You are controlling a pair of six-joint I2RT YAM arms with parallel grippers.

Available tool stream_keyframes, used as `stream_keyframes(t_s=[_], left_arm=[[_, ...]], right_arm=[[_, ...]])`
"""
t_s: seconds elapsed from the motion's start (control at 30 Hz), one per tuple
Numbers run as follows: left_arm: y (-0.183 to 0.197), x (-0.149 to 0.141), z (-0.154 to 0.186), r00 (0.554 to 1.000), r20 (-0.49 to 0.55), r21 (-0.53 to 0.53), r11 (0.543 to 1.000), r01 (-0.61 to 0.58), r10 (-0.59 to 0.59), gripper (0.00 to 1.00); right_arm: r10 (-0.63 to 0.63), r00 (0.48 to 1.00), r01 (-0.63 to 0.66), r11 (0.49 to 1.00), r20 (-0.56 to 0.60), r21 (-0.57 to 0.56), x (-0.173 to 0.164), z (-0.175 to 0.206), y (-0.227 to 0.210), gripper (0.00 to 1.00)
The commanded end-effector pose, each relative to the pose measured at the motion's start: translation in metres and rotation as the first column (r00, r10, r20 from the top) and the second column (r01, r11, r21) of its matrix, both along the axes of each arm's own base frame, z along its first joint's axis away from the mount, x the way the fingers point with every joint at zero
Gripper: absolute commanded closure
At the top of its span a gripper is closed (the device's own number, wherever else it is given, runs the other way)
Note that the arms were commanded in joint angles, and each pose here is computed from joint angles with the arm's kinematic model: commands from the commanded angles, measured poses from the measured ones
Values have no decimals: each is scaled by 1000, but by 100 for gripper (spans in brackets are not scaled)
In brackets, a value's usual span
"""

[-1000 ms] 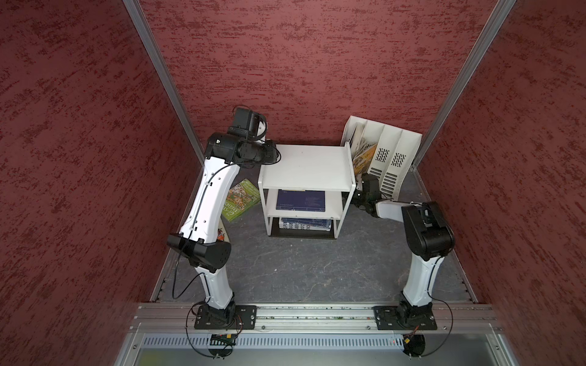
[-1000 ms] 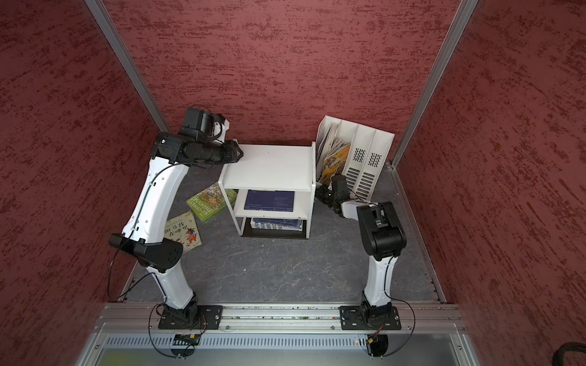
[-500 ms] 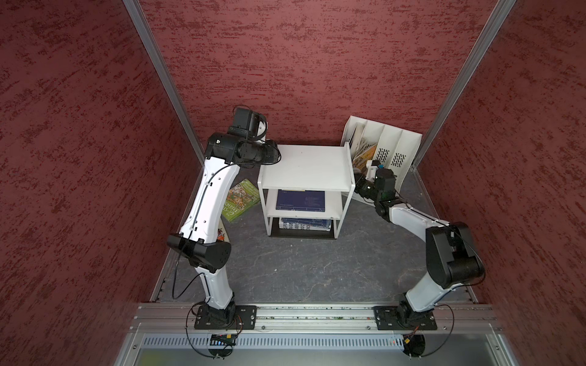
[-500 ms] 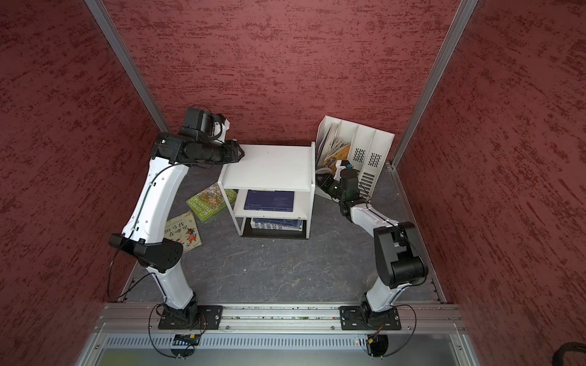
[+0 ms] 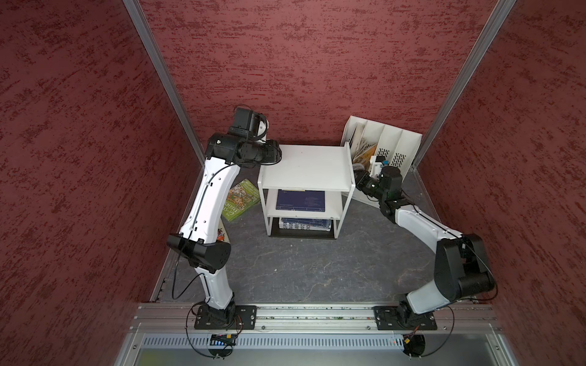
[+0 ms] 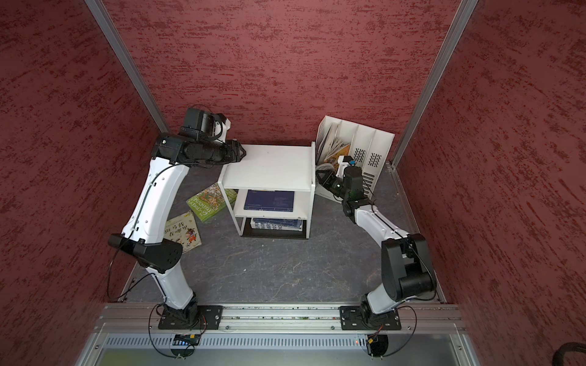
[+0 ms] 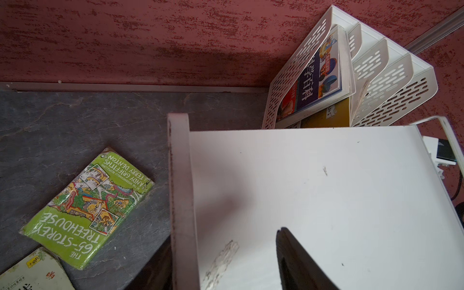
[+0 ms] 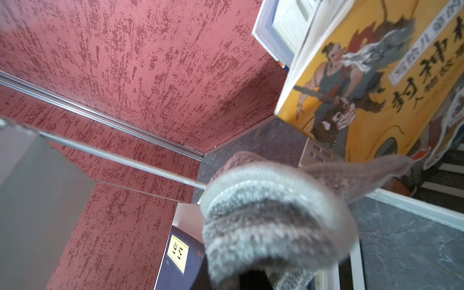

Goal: Wipe the bookshelf clean with a cloth
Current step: Wipe the dust from the shelf.

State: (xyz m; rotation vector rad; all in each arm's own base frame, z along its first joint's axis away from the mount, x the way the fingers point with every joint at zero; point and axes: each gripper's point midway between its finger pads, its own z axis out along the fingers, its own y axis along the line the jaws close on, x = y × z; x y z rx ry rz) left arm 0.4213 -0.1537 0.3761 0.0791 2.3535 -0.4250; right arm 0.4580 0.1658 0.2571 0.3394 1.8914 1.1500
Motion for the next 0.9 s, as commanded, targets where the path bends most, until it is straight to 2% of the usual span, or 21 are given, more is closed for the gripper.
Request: stream_keyframes(t_s=[0.0, 0.23, 0.4, 0.57, 0.7, 0.77, 0.87], left_arm=[[-14, 0, -16, 997, -40, -6, 998, 64, -64, 39], [-13, -2, -19, 997, -41, -5, 998, 61, -61, 39], [-13, -2, -19, 998, -40, -6, 998, 57, -58, 39], [-11, -4, -15, 998, -31, -7, 999, 52, -52, 37], [-9, -5, -15, 998, -31, -3, 999, 49, -50, 36], [-10, -6, -16, 998, -32, -3, 999, 52, -52, 36], [-9, -7, -18, 998, -34, -3, 999, 54, -54, 36]], right_arm=[[17, 987, -20, 1000, 159, 21, -3, 69, 1, 100], [-15, 971, 6, 999, 239, 40, -21, 111, -11, 100], [-41, 975, 43, 999, 216, -4, -31, 112, -26, 100], [-90, 991, 102, 987, 102, -122, -48, 80, -52, 100], [-146, 989, 133, 938, -17, -319, -76, 45, -74, 100], [-168, 982, 118, 902, -86, -416, -93, 20, -85, 100], [-165, 967, 54, 878, -194, -476, -118, -18, -90, 100]])
